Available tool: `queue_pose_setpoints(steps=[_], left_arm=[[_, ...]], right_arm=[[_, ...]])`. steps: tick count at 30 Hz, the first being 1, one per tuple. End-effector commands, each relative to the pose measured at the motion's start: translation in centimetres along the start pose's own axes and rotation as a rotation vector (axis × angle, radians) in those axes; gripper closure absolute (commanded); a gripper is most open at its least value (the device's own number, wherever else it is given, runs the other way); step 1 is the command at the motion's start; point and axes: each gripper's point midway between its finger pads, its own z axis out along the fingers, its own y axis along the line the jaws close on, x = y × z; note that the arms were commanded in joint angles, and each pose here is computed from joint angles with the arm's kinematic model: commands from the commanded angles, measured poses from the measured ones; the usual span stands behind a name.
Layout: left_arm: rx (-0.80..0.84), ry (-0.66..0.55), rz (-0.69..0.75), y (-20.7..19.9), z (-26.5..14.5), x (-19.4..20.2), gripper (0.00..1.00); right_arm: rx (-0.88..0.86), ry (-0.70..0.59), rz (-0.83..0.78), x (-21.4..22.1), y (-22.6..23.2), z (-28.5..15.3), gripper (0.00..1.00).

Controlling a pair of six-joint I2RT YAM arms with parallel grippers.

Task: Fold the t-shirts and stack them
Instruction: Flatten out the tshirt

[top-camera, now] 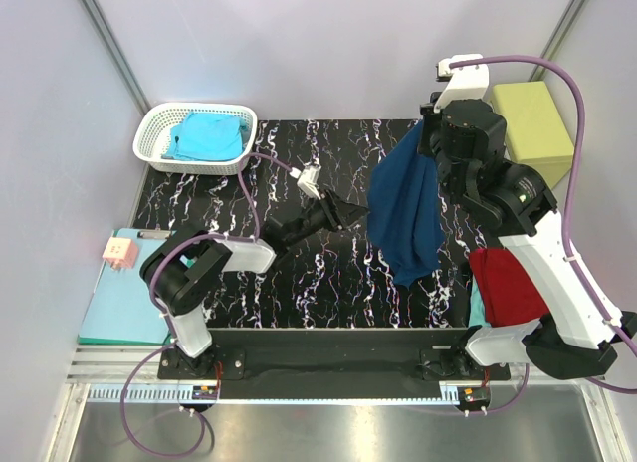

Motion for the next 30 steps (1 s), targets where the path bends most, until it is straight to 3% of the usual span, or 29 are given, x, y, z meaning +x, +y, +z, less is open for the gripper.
queue_pose_setpoints(steps=[1,7,30], left_arm=[[-0.007,-0.062,0.052,0.1,-0.1,-2.3,0.46],[0.006,-0.037,0.032,0.5,1.0,-1.9,0.46],[0.259,0.038,-0.027,-5.2,1.9,-0.8,0.48]], right_arm=[[-0.011,-0.055,0.053,-1.7,0.0,-0.6,1.00],[-0.011,-0.057,0.055,-1.8,0.0,-0.6,1.00],[-0.015,-0.044,0.045,-1.4,0.7,0.1,1.00]])
